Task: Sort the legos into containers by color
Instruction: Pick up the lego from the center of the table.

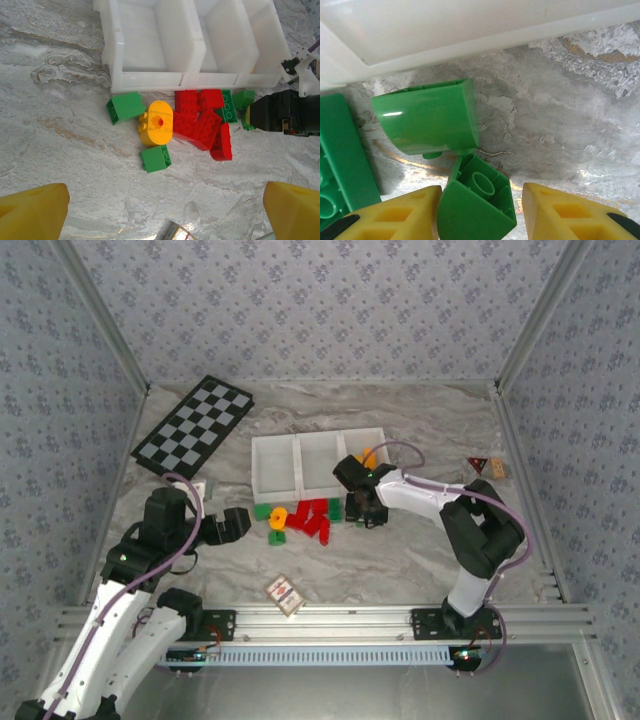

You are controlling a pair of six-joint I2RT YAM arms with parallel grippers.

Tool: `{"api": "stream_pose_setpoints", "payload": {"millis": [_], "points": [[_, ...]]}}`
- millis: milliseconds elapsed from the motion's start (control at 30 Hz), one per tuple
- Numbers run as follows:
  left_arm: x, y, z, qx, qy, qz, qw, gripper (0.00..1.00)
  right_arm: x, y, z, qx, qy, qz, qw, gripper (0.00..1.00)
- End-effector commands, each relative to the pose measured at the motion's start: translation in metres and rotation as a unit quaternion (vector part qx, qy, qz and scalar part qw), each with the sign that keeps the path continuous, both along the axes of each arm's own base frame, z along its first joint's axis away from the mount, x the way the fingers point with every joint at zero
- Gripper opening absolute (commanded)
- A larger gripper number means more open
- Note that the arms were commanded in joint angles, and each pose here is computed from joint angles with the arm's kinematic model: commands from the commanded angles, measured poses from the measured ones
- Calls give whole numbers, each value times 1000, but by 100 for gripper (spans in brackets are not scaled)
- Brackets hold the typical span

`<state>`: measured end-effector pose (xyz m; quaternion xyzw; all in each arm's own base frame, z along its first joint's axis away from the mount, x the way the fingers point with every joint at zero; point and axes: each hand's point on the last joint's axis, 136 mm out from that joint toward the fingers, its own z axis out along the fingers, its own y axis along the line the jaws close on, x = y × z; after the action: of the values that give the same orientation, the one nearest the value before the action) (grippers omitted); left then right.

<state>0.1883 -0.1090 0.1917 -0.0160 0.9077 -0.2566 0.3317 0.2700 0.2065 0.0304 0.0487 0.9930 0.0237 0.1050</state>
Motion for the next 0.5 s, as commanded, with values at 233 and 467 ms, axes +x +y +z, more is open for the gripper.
{"api": "stream_pose_setpoints", "payload": {"millis": [233,467], "points": [[1,-2,2,-3,-8,-5,1000,100,1,-3,-9,-25,12,11,1000,45],[1,-2,2,-3,-8,-6,1000,99,4,1,-13,-27,15,22,999,41]]}}
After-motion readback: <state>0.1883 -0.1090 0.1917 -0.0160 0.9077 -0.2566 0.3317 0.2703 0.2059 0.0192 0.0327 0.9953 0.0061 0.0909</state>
